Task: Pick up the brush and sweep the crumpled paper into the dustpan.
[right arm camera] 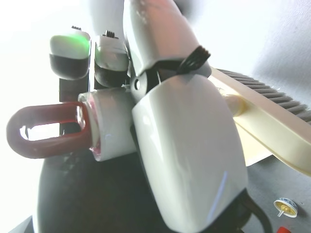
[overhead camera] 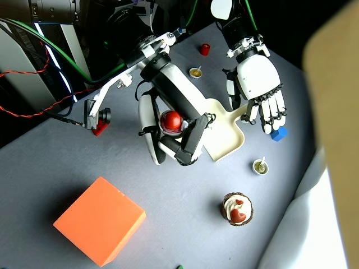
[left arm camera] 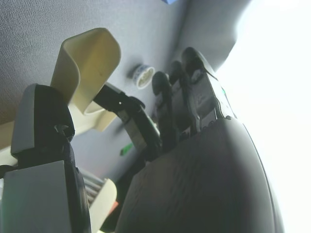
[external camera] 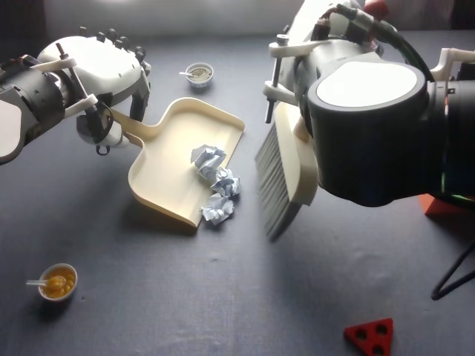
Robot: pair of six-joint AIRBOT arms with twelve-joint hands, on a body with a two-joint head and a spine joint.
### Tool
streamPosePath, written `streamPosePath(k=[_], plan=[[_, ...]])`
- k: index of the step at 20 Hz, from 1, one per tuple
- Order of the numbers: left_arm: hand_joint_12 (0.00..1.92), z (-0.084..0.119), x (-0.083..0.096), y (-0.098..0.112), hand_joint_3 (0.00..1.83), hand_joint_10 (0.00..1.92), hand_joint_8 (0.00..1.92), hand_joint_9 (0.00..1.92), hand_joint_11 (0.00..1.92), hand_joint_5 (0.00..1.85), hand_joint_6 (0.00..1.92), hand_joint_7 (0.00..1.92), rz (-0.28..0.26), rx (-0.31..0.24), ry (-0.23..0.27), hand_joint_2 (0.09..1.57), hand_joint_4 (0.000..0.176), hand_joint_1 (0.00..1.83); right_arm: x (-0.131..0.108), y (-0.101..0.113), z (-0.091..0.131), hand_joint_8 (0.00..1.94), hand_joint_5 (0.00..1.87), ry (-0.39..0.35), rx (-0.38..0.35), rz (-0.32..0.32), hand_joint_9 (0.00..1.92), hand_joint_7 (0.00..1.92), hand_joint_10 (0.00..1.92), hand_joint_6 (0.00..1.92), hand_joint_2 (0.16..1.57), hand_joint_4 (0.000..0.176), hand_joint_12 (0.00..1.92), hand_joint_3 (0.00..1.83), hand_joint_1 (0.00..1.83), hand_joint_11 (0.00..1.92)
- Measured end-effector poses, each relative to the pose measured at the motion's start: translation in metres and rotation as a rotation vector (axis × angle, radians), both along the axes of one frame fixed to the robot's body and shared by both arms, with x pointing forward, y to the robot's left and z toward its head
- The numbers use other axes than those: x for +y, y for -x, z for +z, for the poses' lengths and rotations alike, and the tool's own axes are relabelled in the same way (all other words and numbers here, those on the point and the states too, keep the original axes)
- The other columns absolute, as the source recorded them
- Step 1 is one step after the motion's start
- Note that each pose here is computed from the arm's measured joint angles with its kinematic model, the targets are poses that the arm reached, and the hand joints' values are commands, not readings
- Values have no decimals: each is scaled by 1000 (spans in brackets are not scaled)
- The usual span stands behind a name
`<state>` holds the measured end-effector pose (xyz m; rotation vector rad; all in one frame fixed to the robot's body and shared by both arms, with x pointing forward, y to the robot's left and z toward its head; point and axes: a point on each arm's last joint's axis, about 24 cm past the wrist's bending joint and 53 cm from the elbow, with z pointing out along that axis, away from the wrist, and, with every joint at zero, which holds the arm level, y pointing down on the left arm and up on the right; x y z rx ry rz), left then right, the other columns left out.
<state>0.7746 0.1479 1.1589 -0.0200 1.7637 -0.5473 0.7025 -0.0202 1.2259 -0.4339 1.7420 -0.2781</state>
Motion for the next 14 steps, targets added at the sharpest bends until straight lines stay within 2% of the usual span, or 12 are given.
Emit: streamPosePath(k=[2, 4, 8, 14], plan=[[267, -1, -4, -2, 1, 0, 0, 234, 142, 1027, 900, 332, -3, 0, 1, 1096, 0, 1135, 3, 3, 19, 1941, 1075, 14, -70, 25, 1219, 1183, 1921, 1921, 1144, 176, 1921, 5, 1681, 1178], [274, -2, -5, -1, 0, 2, 4, 237, 143, 1027, 903, 348, -6, 2, 1, 1097, 0, 1120, 1, 2, 25, 1941, 1093, 16, -90, 24, 1252, 1218, 1921, 1921, 1142, 176, 1921, 2, 1665, 1205], [301, -3, -5, -1, 0, 1, 2, 259, 147, 1030, 893, 358, -6, 2, 0, 1095, 0, 1145, -14, 1, 22, 1941, 1076, 13, -75, -1, 1249, 1207, 1921, 1921, 1144, 176, 1921, 2, 1648, 1203], [325, -3, -5, -1, 0, 3, 2, 230, 130, 1025, 905, 346, -6, 3, 0, 1098, 0, 1128, -9, 4, 32, 1941, 1092, 21, -117, -8, 1251, 1205, 1921, 1921, 1152, 176, 1921, 3, 1638, 1195]])
